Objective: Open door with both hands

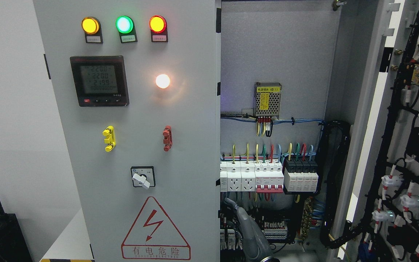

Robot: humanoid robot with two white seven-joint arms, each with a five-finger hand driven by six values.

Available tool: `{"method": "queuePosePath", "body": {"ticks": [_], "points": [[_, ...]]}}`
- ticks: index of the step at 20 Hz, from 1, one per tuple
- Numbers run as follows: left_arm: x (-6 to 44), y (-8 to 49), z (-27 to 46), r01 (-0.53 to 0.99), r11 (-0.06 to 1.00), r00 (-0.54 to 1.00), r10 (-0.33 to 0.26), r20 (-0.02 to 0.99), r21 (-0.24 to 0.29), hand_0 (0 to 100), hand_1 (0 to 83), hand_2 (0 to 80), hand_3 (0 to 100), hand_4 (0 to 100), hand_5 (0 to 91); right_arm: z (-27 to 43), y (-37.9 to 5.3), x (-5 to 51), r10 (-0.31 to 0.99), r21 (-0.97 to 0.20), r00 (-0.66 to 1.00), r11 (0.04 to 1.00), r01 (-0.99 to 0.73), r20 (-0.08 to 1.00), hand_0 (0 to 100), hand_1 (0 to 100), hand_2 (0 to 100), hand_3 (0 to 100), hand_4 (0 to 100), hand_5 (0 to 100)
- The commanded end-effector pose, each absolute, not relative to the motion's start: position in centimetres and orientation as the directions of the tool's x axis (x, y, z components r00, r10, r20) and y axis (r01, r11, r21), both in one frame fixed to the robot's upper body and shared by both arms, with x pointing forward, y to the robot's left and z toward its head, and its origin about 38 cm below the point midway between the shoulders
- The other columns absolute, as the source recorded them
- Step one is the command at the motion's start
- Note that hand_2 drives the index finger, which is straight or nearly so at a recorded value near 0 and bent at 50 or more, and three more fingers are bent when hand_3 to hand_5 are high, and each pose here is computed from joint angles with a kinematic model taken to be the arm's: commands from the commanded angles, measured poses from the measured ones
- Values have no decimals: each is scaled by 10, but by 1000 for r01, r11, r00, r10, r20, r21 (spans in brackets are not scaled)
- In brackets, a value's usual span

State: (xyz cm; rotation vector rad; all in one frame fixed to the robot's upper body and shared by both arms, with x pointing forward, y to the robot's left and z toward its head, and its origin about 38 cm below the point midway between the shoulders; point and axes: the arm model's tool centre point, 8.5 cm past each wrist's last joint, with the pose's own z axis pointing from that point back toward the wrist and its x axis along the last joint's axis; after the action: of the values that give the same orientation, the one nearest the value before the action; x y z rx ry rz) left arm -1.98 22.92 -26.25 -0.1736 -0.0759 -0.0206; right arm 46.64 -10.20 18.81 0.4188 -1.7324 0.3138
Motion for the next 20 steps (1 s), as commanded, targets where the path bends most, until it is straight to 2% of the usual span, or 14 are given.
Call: {"method": "queuePosePath", "body": {"ticks": [1, 20], "points": [[-20, 229, -263, 27, 985, 997, -14, 76, -172, 0, 0, 0, 0, 32, 0, 188, -109, 469, -90, 6, -170, 897, -442, 981, 0, 0, 0, 0, 0, 0], [-20, 229, -263, 26, 985, 997, -14, 74, -172, 0, 0, 0, 0, 32, 0, 189, -106, 481, -87, 10, -148, 891, -454, 985, 0, 0, 0, 0, 0, 0]]}}
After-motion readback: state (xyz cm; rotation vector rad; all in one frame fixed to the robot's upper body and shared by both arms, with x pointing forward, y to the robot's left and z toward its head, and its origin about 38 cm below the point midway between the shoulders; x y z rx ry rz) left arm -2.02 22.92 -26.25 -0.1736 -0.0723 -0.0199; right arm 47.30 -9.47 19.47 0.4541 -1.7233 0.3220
